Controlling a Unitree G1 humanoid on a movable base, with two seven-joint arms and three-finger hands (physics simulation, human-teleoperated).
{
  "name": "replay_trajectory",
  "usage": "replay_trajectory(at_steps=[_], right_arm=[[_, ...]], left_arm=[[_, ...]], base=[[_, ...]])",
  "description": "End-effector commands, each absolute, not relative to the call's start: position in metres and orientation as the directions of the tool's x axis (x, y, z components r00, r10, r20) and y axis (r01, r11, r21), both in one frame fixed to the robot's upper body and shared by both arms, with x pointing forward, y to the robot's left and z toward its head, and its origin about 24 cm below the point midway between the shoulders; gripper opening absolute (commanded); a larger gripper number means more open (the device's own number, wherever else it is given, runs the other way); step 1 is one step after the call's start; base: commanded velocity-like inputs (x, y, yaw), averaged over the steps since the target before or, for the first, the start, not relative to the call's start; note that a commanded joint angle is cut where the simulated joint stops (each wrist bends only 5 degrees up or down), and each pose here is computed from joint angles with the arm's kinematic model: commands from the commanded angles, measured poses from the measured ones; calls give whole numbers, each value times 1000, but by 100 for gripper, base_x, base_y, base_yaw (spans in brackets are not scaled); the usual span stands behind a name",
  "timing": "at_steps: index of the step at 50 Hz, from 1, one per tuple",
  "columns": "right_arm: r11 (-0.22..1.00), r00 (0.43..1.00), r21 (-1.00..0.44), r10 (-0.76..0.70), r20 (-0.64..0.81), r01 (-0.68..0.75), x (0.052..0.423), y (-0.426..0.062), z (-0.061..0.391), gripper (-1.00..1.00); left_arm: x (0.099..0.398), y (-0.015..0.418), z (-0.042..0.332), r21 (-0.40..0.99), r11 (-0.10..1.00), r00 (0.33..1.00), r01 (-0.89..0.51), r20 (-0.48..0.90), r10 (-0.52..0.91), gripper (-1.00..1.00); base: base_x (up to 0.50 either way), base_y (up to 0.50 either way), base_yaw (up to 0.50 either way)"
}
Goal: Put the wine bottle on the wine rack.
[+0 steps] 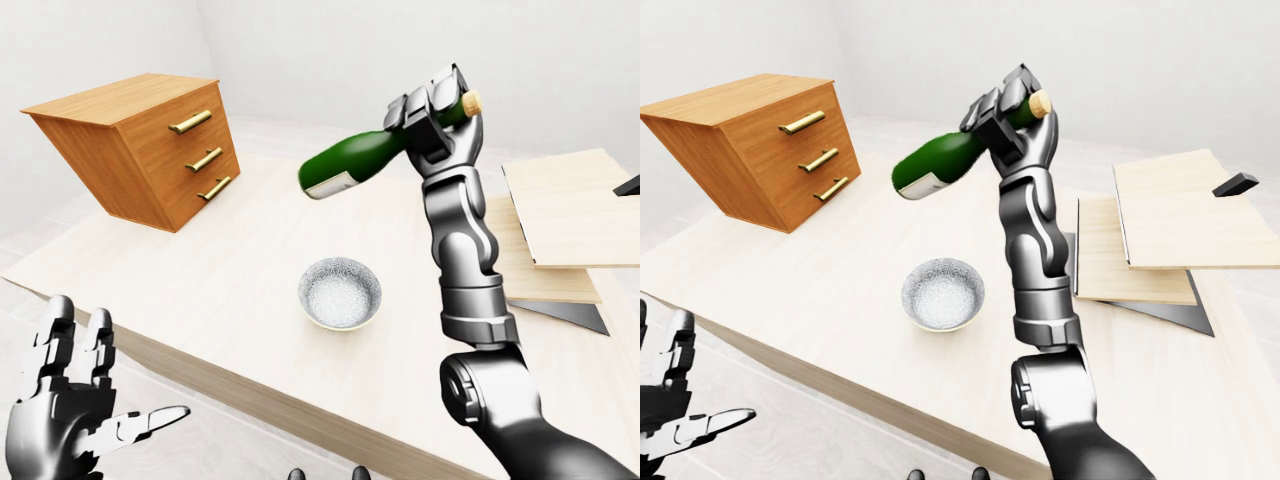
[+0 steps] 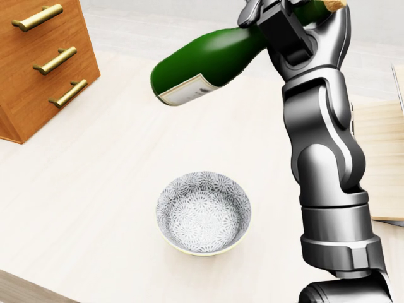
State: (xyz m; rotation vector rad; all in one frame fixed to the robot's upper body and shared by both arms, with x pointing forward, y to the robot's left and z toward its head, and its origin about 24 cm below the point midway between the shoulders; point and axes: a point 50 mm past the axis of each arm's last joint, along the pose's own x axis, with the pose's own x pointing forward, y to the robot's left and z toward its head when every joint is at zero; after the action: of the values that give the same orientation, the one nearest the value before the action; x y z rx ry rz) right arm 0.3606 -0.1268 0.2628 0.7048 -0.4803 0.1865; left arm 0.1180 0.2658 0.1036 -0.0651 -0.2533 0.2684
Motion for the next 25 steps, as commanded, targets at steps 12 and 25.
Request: replay_trajectory(at_steps=[12,25], right_arm=[[772,860,574,-71,505,-273,362,-155,290,-100],[852,888,461,10,460,-248,398,-196,297,-100]], left_arm=[[118,264,101,-104,964,939,-243,226,261,100],[115,263,111,-89,964,927,-249,265,264,100]], base=[[0,0,0],[0,0,0]])
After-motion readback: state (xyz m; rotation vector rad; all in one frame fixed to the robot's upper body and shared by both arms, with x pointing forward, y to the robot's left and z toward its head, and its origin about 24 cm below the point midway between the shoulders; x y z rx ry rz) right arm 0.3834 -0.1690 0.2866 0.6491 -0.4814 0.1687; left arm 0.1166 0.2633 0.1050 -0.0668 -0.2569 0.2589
